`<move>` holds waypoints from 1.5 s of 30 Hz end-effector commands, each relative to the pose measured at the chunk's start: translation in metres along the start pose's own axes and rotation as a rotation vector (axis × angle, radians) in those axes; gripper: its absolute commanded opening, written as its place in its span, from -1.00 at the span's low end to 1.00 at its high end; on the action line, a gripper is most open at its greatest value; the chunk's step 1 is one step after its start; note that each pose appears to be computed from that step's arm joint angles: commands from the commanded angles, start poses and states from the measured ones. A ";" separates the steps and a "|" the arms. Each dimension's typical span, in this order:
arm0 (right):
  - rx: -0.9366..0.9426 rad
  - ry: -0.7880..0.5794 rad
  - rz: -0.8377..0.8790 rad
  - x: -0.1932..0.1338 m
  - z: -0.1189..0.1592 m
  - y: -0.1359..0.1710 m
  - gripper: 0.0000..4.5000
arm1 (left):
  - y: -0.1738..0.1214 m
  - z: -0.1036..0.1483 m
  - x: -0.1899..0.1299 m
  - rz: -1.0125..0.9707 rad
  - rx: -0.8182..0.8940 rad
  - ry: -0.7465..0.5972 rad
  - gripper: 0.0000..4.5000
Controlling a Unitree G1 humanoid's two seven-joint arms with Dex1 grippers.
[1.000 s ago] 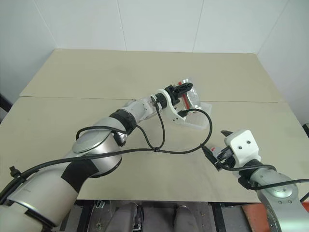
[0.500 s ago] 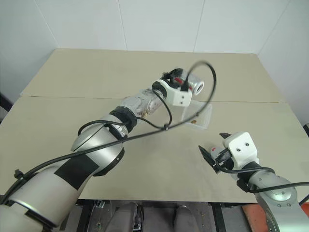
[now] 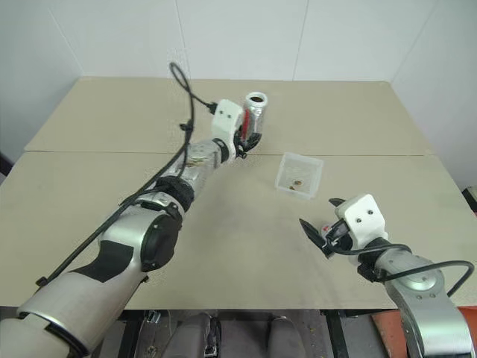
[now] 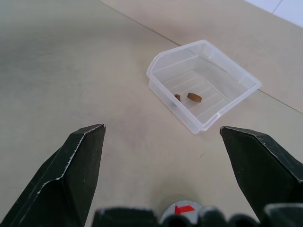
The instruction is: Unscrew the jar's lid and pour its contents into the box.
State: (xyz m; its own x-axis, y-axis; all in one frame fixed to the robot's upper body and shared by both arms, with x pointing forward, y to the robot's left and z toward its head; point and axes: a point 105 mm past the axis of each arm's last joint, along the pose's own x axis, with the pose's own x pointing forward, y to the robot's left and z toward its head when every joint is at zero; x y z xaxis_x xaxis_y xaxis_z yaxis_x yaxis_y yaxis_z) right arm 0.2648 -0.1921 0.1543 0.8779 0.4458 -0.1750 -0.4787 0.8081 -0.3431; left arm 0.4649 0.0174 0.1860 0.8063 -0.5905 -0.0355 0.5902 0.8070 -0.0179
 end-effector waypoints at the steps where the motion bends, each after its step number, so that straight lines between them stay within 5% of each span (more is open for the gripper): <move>1: -0.050 -0.054 0.025 0.006 0.012 0.001 0.99 | 0.002 0.002 -0.007 -0.069 -0.060 -0.055 0.08; 8: -0.056 -0.064 0.054 0.010 0.014 0.004 0.99 | 0.007 -0.045 -0.042 -0.072 -0.053 -0.082 0.08; 12: -0.057 -0.066 0.074 0.010 0.013 0.007 0.99 | 0.006 -0.049 -0.073 0.011 0.137 -0.173 0.08; 16: -0.063 -0.067 0.088 0.014 0.013 0.008 0.99 | 0.008 -0.050 -0.088 0.068 0.106 -0.205 0.08; 33: -0.096 -0.065 0.117 0.020 0.012 0.009 0.99 | 0.012 -0.081 -0.088 0.126 0.034 -0.092 0.08; 40: -0.083 -0.078 0.120 0.021 0.015 0.010 1.00 | 0.015 -0.077 -0.087 0.135 0.046 -0.096 0.98; 45: -0.089 -0.070 0.122 0.021 0.012 0.009 1.00 | 0.015 -0.074 -0.091 0.136 0.055 -0.105 0.98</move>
State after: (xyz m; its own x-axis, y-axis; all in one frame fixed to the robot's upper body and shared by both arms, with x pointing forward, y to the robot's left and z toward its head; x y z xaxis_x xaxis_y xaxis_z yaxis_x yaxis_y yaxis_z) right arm 0.2803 -0.1733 0.1507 0.8135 0.5504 -0.1878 -0.5772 0.7247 -0.3764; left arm 0.3977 0.0857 0.0997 0.8828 -0.4694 0.0203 0.4691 0.8830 0.0161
